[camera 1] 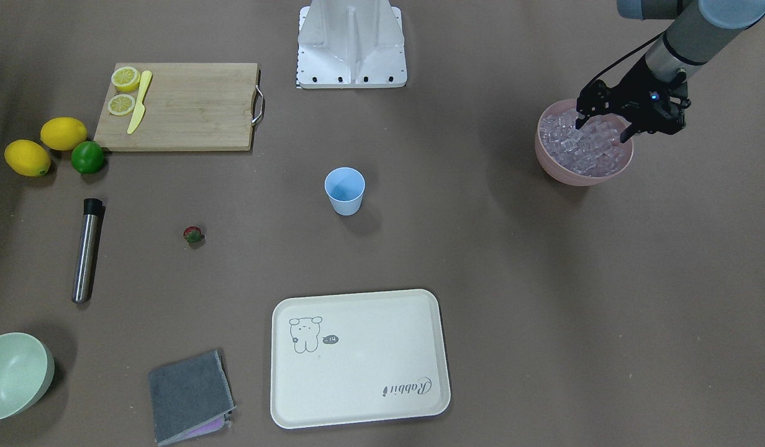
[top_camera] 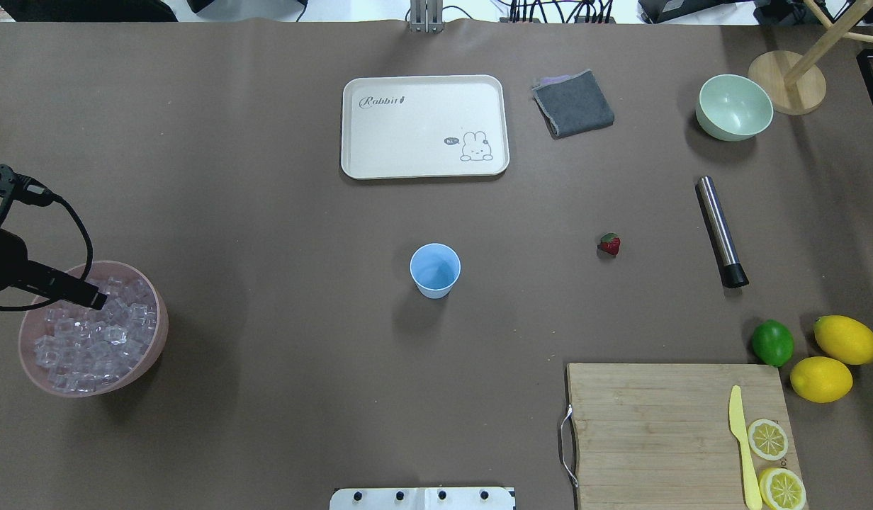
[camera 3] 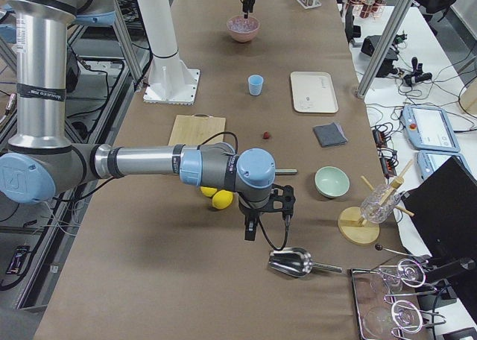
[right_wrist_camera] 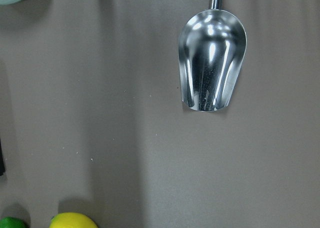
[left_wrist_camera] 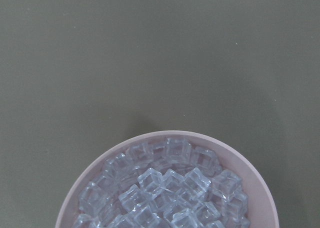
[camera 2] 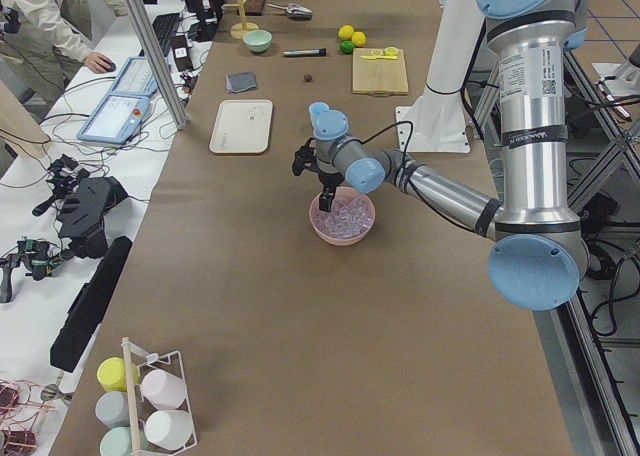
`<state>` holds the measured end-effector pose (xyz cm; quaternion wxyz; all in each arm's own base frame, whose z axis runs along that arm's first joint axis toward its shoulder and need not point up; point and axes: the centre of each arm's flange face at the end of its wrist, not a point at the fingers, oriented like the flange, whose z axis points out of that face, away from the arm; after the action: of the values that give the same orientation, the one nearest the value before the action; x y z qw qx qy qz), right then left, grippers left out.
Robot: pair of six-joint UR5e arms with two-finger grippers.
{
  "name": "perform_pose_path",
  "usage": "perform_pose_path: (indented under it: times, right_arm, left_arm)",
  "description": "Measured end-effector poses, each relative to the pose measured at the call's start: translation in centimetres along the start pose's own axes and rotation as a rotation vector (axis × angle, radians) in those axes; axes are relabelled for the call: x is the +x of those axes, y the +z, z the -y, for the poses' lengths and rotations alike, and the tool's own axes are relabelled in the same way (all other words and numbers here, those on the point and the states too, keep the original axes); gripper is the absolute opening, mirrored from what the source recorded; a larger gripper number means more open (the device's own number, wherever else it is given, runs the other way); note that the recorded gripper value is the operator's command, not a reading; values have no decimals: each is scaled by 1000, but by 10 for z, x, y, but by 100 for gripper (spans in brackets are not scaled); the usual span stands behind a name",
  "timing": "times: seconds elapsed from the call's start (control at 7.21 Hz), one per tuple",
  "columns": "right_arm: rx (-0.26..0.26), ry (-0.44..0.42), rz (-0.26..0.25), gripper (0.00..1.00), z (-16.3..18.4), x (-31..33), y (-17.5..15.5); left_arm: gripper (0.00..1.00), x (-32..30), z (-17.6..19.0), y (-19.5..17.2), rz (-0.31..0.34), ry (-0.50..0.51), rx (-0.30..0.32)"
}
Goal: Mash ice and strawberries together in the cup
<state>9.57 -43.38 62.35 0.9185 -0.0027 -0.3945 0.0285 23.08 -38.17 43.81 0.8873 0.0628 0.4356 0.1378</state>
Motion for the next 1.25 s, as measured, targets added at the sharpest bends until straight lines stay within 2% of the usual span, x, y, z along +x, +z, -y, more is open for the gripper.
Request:
perform_pose_path:
  times: [0.42,0.83,1.25]
  right_arm:
    - [-4,-3,-1,100,0,-1,2]
    - [-6,-4,-2,100,1,-2,2]
    - [-9,-5,-3,100,1,-2,4]
  left_arm:
    - [89,7,-5,23,5,30,-25]
    - [89,3,-7,51,15,56,-18]
    - [78,8,-14,65,10,57,-39]
